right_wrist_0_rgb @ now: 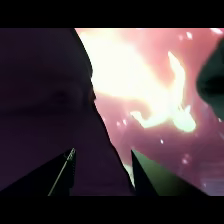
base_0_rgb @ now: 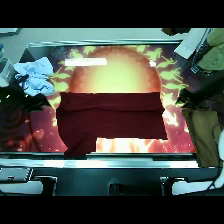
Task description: Fold the clothes and pants, and hang the long-sleeved shirts on hangers.
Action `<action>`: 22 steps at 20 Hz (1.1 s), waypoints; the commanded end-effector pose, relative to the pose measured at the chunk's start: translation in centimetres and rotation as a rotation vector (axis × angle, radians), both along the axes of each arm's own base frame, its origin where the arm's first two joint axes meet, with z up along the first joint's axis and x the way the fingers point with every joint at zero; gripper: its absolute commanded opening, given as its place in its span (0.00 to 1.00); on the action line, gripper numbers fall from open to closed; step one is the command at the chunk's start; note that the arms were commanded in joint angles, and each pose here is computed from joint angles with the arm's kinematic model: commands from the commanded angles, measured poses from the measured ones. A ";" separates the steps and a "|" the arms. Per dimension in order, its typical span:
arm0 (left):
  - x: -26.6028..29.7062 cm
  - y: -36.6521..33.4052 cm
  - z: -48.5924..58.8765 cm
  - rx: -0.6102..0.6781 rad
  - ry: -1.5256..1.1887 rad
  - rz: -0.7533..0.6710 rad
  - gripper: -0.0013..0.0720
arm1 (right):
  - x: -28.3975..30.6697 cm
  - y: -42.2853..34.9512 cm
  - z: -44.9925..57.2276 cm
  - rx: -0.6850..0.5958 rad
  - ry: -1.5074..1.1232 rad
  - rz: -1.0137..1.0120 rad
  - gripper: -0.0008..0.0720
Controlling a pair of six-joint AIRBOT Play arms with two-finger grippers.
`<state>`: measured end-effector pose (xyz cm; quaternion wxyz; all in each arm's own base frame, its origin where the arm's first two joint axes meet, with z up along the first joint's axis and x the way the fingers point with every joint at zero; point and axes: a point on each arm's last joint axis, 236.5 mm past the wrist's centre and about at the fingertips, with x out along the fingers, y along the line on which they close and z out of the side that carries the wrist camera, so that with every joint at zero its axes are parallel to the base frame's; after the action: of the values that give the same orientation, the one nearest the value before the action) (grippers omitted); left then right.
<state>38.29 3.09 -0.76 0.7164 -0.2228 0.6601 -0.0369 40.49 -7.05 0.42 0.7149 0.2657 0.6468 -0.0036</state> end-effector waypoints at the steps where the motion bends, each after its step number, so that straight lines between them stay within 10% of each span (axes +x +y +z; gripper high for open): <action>1: -6.3 -1.0 -0.5 -0.147 0.012 0.177 0.79 | -3.1 0.2 0.6 0.103 -0.091 -0.072 0.59; 8: -14.8 -8.9 -5.5 -0.377 0.134 0.276 0.75 | -7.9 3.6 -2.0 0.170 -0.038 -0.099 0.58; 22: -14.8 -11.5 -9.5 -0.294 0.098 0.260 0.75 | -7.8 4.8 0.2 0.209 -0.083 -0.098 0.58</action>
<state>22.47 -9.02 -9.68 0.6214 -0.4152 0.6629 -0.0442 32.66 -2.32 0.16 0.7045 0.3694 0.6047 0.0390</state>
